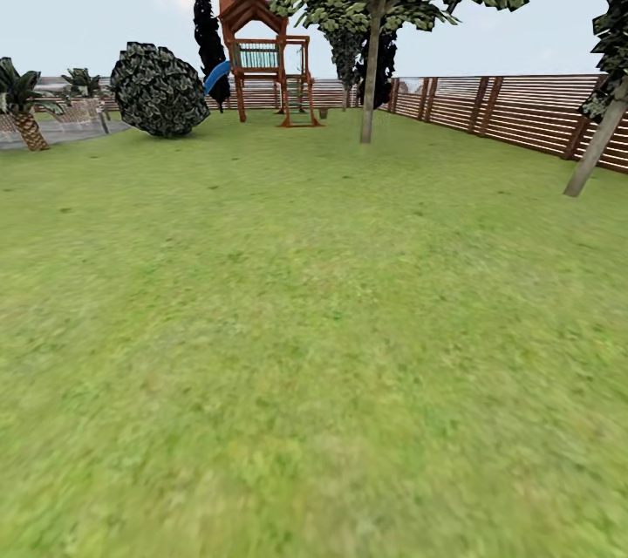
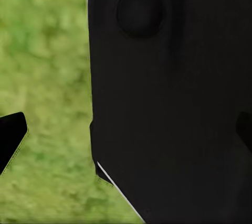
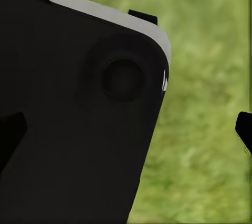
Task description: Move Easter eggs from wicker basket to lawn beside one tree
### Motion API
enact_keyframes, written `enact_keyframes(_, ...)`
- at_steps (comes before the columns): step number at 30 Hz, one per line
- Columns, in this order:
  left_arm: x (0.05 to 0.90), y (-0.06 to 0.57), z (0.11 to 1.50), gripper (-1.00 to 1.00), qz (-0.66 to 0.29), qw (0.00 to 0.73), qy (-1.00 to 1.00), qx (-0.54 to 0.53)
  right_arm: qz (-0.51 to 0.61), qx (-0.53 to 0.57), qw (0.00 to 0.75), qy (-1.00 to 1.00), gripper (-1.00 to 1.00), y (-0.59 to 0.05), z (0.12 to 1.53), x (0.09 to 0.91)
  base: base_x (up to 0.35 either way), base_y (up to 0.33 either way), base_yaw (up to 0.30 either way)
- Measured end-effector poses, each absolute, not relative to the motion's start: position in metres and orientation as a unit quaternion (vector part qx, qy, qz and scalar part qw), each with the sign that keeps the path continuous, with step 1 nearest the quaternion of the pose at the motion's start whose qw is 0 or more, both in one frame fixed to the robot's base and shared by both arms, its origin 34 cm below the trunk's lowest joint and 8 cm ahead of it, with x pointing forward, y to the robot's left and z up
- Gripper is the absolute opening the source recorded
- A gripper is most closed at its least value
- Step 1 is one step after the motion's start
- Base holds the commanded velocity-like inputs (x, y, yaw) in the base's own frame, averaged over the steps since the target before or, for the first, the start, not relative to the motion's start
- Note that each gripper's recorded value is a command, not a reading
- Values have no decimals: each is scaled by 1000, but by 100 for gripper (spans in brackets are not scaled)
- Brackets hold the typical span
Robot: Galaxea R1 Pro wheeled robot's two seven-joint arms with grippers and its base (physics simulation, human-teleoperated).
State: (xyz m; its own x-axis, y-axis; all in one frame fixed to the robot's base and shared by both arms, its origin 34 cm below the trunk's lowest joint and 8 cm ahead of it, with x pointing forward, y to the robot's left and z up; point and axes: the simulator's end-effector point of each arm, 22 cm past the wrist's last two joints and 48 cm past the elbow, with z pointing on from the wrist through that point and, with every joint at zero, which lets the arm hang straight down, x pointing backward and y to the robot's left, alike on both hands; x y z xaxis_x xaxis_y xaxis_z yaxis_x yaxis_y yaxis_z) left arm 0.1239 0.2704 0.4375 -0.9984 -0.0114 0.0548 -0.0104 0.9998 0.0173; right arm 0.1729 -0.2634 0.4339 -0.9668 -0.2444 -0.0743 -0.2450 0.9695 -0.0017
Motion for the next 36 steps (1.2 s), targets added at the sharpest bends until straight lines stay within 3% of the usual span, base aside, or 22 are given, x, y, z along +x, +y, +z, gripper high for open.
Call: enact_keyframes(36,123,273,438,100,-11,28,-1000,9,6,-121,39,992,100,-260,434,174,341,0,5)
